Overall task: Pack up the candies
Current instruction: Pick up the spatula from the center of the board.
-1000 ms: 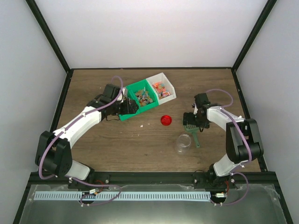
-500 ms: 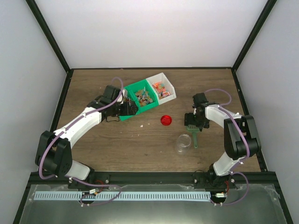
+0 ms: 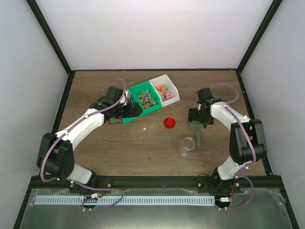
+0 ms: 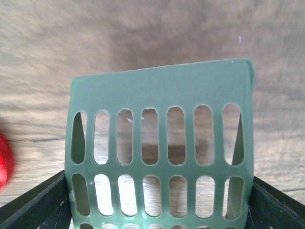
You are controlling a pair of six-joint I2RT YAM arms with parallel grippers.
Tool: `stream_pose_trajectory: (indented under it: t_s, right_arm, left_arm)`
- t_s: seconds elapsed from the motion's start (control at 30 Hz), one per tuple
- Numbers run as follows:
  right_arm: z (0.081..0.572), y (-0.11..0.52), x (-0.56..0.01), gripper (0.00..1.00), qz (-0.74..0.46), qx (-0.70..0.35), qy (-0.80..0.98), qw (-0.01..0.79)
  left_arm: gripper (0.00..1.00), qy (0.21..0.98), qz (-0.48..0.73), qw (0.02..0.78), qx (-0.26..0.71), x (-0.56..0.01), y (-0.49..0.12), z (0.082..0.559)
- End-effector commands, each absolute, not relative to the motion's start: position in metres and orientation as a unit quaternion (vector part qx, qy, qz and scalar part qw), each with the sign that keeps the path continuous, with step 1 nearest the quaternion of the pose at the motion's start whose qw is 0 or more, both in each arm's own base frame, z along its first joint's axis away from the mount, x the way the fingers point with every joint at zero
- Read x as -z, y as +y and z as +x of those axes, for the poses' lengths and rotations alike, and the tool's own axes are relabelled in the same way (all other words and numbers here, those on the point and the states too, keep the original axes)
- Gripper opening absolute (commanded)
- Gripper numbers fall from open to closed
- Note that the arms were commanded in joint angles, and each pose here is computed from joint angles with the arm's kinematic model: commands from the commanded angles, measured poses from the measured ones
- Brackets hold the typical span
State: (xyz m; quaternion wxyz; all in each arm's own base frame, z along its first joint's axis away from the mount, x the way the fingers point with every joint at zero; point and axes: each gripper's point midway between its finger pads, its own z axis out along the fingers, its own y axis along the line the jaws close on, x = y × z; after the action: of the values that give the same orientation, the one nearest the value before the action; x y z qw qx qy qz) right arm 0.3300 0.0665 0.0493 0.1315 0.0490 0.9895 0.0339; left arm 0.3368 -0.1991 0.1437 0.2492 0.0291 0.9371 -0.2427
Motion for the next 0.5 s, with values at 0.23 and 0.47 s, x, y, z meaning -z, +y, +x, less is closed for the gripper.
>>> stream_pose_trajectory:
  t_s: [0.23,0.47]
  right_arm:
    - [0.377,0.131,-0.174,0.76,0.010,-0.223,0.941,0.256]
    - [0.378,0.174,-0.219,0.76,-0.002,-0.366,0.897,0.249]
  left_arm:
    - [1.00,0.870,0.046,0.287,0.399,-0.205,-0.254,0.352]
    - [1.00,0.794,0.118,0.306,0.511,-0.252,-0.287,0.330]
